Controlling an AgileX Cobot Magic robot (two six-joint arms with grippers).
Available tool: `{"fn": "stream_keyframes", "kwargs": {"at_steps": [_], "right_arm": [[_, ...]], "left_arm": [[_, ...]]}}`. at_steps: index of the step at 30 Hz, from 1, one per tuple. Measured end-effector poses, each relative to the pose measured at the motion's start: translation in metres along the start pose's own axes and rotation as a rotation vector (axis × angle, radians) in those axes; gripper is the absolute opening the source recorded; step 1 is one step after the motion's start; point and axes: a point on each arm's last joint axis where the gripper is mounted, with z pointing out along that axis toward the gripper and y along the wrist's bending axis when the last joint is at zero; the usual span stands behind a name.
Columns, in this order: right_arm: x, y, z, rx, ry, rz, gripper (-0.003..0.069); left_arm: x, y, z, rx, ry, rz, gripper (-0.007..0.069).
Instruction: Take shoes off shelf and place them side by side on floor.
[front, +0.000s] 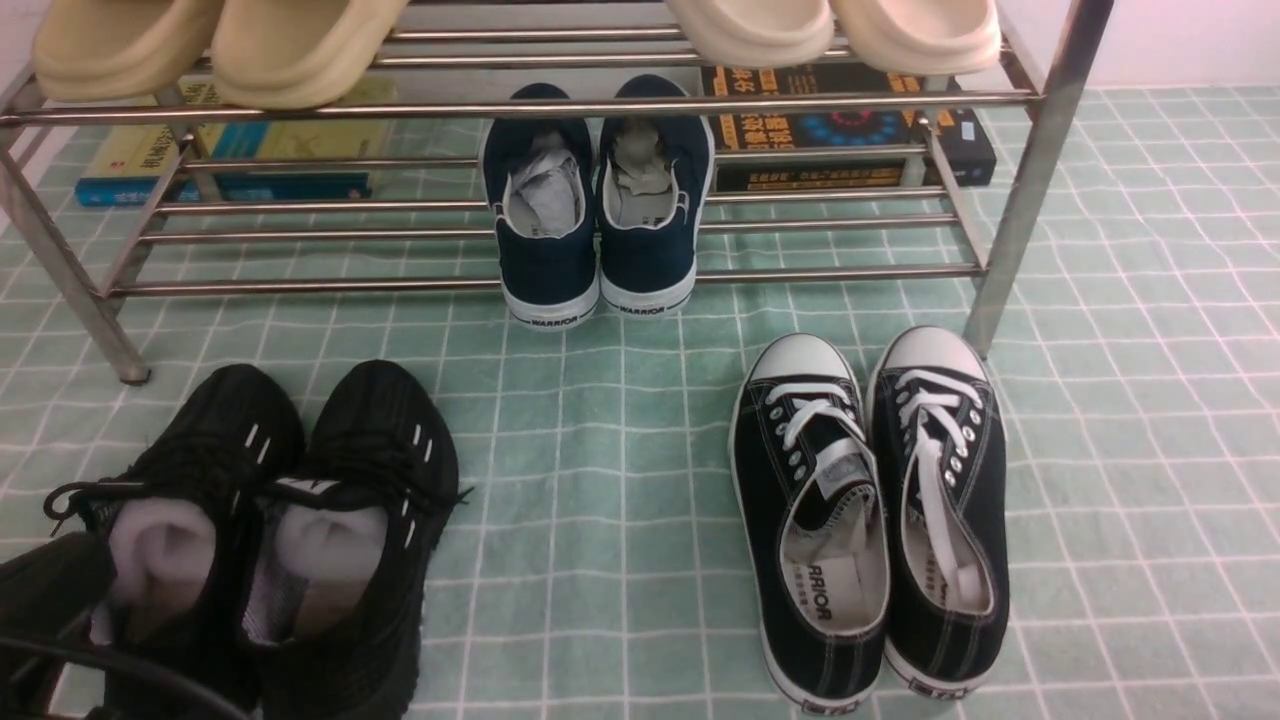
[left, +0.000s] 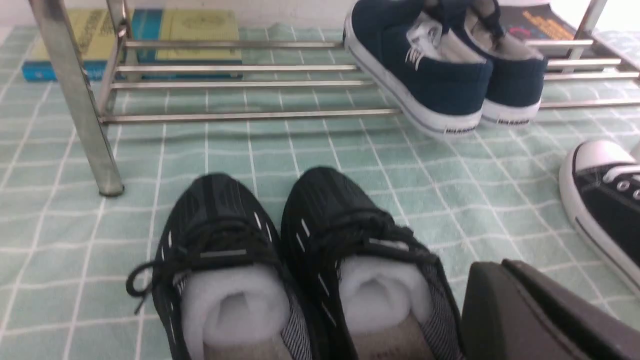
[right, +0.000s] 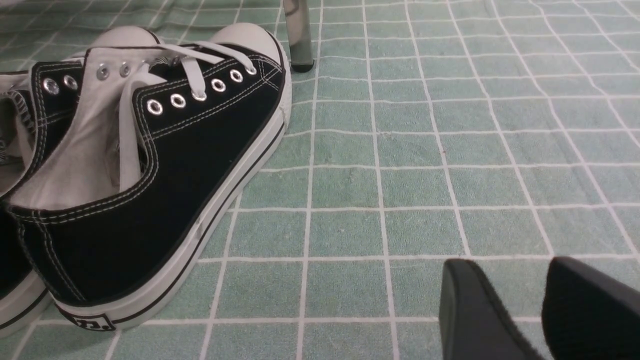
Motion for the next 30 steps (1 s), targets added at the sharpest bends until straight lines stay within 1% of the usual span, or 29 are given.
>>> {"fn": "stream_keyframes", "kwargs": {"at_steps": [9, 11, 14, 18, 21, 24, 27, 30], "right_arm": [[0.0, 0.0, 0.0, 0.0, 0.0, 0.0, 0.0239], [0.0, 0.0, 0.0, 0.0, 0.0, 0.0, 0.0239], [0.0, 0.0, 0.0, 0.0, 0.0, 0.0, 0.0239], [0.0, 0.0, 0.0, 0.0, 0.0, 0.0, 0.0239], [0.0, 0.0, 0.0, 0.0, 0.0, 0.0, 0.0239], [0.0, 0.0, 0.0, 0.0, 0.0, 0.0, 0.0239], [0.0, 0.0, 0.0, 0.0, 0.0, 0.0, 0.0239], [0.0, 0.0, 0.0, 0.0, 0.0, 0.0, 0.0239]], "left_arm": [[0.003, 0.001, 0.001, -0.013, 0.008, 0.022, 0.0011], [0.004, 0.003, 0.002, -0.027, 0.015, 0.035, 0.0013], [0.011, 0.007, 0.001, -0.076, 0.011, 0.032, 0.0017], [0.031, 0.015, 0.002, -0.157, 0.004, -0.016, 0.002], [0.059, 0.021, 0.004, -0.212, 0.013, -0.058, 0.0023], [0.079, 0.024, 0.006, -0.236, 0.019, -0.086, 0.0028], [0.095, 0.026, 0.008, -0.251, 0.021, -0.073, 0.0032], [0.099, 0.026, 0.008, -0.256, 0.004, -0.059, 0.0033]]}}
